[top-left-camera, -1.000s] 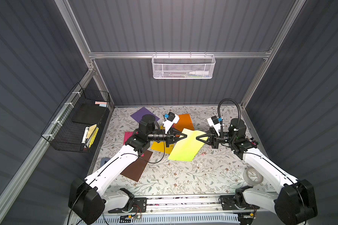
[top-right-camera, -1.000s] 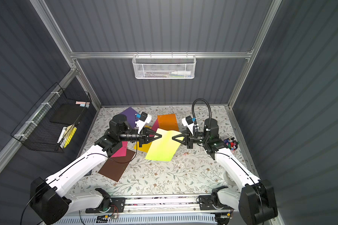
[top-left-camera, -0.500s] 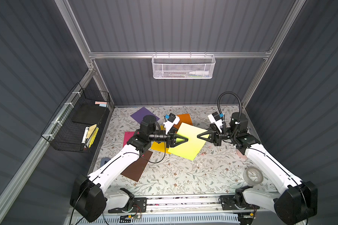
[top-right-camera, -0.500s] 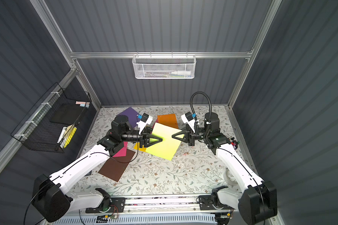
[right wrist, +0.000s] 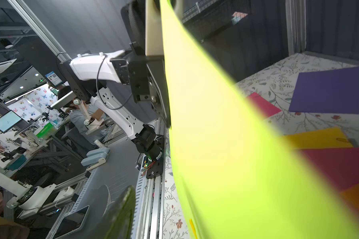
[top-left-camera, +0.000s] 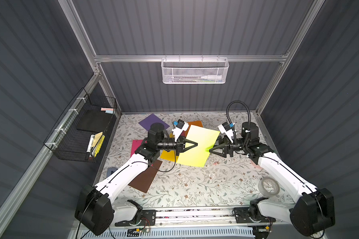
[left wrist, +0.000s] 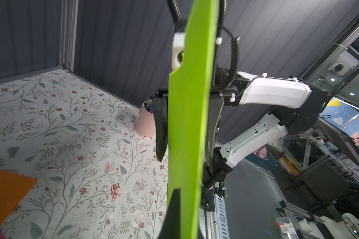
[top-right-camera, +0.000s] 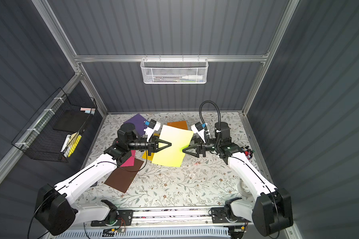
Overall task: Unclip the paperclips from the documents
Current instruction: Adjust the document.
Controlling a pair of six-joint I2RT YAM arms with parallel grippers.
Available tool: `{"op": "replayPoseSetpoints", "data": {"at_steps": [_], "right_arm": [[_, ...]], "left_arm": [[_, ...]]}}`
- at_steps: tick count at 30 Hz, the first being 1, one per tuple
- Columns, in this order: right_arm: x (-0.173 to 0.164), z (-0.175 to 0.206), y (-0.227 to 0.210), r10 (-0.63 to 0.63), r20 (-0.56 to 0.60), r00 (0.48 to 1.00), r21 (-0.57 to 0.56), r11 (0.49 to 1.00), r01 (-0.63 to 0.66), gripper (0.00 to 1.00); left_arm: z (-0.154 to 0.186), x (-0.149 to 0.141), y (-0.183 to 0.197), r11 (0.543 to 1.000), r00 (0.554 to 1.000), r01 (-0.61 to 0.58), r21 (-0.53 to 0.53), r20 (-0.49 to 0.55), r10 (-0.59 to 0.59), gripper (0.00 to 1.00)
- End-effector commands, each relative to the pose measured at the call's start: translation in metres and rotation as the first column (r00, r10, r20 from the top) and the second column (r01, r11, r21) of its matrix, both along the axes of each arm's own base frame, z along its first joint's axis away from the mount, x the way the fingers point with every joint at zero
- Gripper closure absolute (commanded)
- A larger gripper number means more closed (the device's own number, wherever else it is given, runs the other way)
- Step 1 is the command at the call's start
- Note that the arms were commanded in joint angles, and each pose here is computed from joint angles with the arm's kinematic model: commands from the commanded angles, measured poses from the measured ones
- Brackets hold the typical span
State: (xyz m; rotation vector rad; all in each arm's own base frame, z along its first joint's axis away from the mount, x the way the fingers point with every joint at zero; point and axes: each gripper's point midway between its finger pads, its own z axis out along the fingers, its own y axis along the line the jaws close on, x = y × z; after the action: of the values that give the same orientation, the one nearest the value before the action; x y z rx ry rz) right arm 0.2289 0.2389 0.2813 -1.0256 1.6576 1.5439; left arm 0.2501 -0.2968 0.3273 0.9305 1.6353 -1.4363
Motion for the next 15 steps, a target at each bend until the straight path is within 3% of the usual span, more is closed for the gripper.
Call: {"op": "replayPoseSetpoints", "data": {"at_steps": [1, 10, 15], "right_arm": [[0.000, -0.007, 0.004, -0.013, -0.020, 1.000, 0.012, 1.000, 0.013, 0.40], [0.008, -0.020, 0.017, -0.032, -0.038, 0.999, 0.036, 0.999, 0.033, 0.43], [0.006, -0.022, 0.018, -0.019, -0.050, 0.999, 0.040, 0.999, 0.021, 0.61]], "left_arm": [[0.029, -0.003, 0.005, 0.999, 0.997, 0.005, -0.052, 0.071, -0.001, 1.00], [0.031, -0.002, 0.004, 0.998, 0.997, 0.024, -0.057, 0.070, -0.020, 1.00], [0.034, -0.001, 0.009, 0.998, 0.997, -0.002, -0.058, 0.074, 0.006, 1.00]]}}
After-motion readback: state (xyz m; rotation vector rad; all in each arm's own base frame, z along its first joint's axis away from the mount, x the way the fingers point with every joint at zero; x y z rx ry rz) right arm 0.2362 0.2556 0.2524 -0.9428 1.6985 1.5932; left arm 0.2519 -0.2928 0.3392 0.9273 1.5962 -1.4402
